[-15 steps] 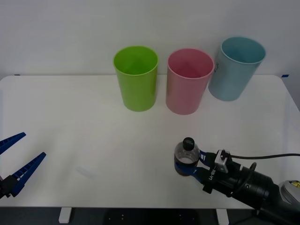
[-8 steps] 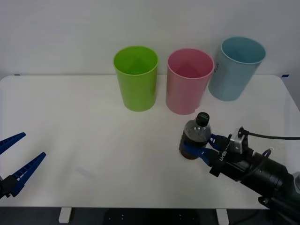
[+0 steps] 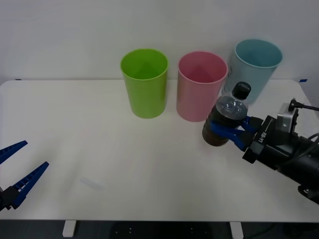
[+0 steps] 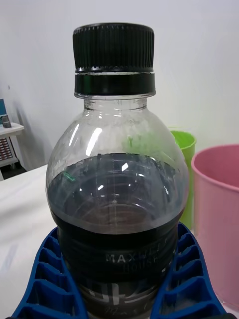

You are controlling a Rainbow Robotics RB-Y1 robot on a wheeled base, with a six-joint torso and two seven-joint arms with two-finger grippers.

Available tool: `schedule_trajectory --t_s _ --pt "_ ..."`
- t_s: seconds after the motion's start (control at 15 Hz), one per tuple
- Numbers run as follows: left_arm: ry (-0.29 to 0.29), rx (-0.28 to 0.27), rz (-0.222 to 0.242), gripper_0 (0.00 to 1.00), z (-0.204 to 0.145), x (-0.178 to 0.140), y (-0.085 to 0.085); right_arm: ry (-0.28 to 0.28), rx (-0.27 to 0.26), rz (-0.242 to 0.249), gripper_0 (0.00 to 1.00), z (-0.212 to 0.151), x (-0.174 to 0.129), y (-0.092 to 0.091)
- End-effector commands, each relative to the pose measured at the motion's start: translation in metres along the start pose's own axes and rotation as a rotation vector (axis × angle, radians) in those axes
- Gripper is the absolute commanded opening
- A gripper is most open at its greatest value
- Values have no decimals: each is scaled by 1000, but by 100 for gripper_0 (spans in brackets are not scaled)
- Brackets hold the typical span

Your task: Grasp the object on the table and drop it into the matching bin: aluminum can to the light blue bin, PET bottle to the pink bin.

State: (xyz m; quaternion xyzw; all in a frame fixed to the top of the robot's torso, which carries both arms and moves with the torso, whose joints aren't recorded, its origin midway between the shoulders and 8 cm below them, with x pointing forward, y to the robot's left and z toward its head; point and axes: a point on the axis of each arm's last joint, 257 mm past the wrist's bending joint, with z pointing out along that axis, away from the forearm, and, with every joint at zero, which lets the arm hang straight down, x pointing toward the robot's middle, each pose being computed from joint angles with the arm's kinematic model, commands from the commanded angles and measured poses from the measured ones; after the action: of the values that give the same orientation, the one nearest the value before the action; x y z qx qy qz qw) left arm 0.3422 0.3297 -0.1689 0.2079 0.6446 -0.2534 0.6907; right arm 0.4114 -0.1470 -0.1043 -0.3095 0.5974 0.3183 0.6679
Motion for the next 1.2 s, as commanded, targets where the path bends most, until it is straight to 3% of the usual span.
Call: schedule_trajectory --t_s 0.07,0.33,0.6,0.73,1.2 --pt "0 0 0 100 0 0 0 3 -3 8 0 3 -22 -5" --pt "0 0 0 100 0 0 0 -4 -12 -9 0 18 -58 -24" --pt "0 0 0 100 0 0 0 0 -8 -69 0 37 -81 -53" --pt "0 0 0 100 0 0 0 19 -3 -97 0 52 -85 -68" --pt "0 0 0 100 0 0 0 77 35 -121 0 109 -85 -110"
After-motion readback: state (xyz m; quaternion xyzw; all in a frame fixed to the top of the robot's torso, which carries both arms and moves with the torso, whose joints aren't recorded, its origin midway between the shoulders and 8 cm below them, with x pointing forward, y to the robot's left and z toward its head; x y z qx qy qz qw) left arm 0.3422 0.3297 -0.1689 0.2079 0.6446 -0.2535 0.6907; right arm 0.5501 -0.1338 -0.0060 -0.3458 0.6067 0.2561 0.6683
